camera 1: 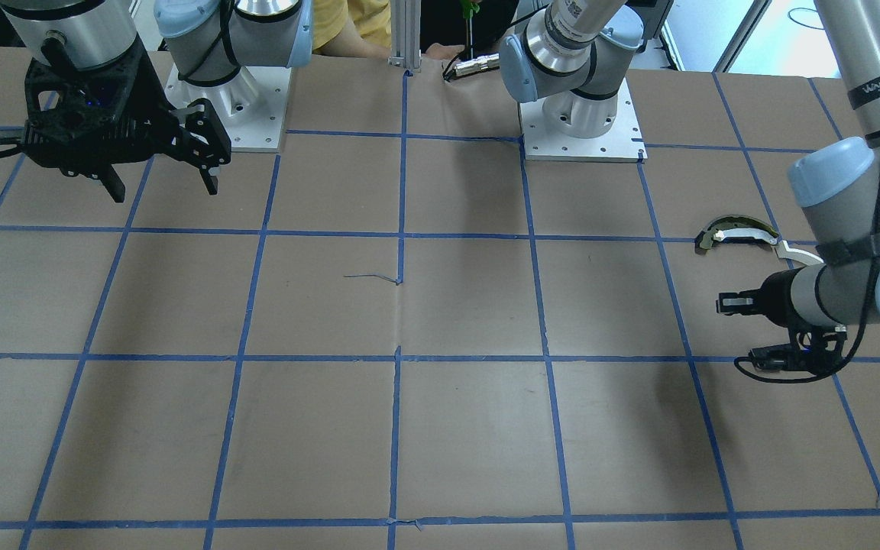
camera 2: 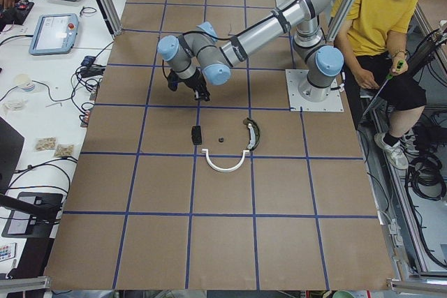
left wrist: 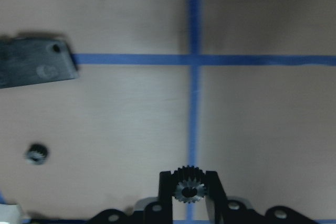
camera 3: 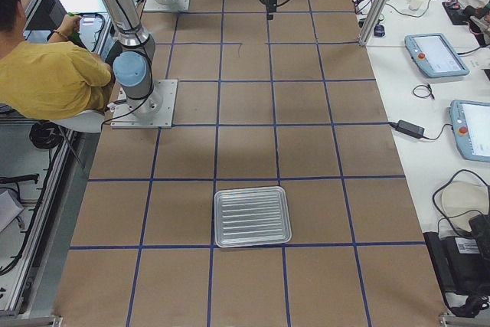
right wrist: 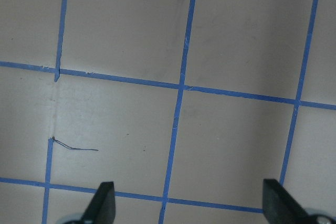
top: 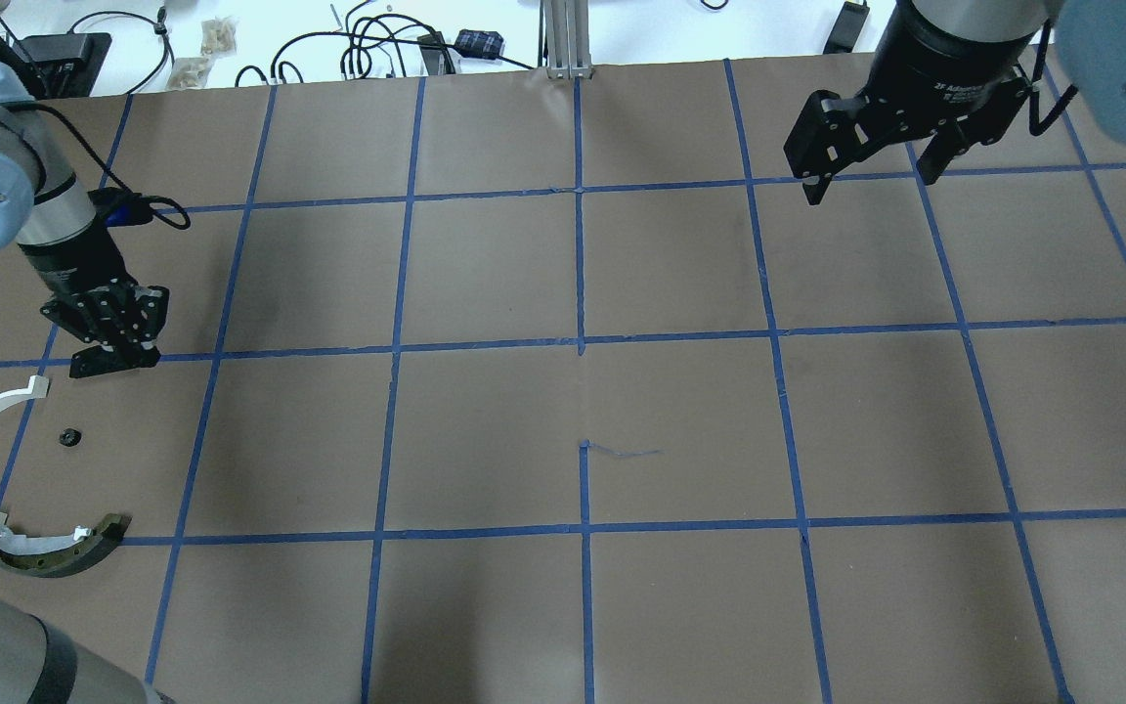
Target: Place bearing gear from tray to pile
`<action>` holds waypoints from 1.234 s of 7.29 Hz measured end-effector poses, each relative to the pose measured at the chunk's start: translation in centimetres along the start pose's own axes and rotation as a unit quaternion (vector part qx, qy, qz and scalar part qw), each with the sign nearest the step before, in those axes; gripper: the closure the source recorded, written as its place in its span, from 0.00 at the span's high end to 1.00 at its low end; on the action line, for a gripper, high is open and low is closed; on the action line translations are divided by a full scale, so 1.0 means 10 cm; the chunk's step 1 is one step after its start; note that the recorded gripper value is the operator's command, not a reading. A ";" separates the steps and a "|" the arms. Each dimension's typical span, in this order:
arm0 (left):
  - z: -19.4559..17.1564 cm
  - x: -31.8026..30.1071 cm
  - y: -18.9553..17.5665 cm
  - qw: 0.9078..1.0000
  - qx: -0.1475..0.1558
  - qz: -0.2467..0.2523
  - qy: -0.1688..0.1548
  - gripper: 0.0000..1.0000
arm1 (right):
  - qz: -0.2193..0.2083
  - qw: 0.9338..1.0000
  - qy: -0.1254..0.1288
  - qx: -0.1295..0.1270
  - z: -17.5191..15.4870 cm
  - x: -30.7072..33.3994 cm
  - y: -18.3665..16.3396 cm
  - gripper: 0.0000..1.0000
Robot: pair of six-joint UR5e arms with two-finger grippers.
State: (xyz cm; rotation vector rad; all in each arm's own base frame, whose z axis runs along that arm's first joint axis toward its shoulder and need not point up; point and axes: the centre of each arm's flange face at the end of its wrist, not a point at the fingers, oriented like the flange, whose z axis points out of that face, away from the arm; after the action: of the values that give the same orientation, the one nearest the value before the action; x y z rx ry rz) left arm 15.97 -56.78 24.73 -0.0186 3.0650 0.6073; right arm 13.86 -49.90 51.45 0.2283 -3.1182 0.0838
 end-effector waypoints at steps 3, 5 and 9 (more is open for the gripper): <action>0.40 -0.54 0.08 1.000 -0.016 0.010 -0.008 0.00 | 0.000 1.000 0.000 0.000 0.00 0.00 0.00 1.00; 0.61 -0.62 0.03 1.000 -0.020 0.009 -0.016 0.00 | 0.000 1.000 0.000 0.000 0.00 0.00 0.00 1.00; 0.78 -0.72 0.02 0.999 -0.037 0.007 -0.031 0.00 | 0.001 1.000 0.000 0.000 0.00 0.01 0.00 1.00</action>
State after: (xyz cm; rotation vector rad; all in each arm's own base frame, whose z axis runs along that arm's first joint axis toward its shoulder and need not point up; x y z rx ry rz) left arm 23.23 -53.59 17.76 0.0210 2.9848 0.7090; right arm 13.74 -49.94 51.44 0.2254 -3.1183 0.0844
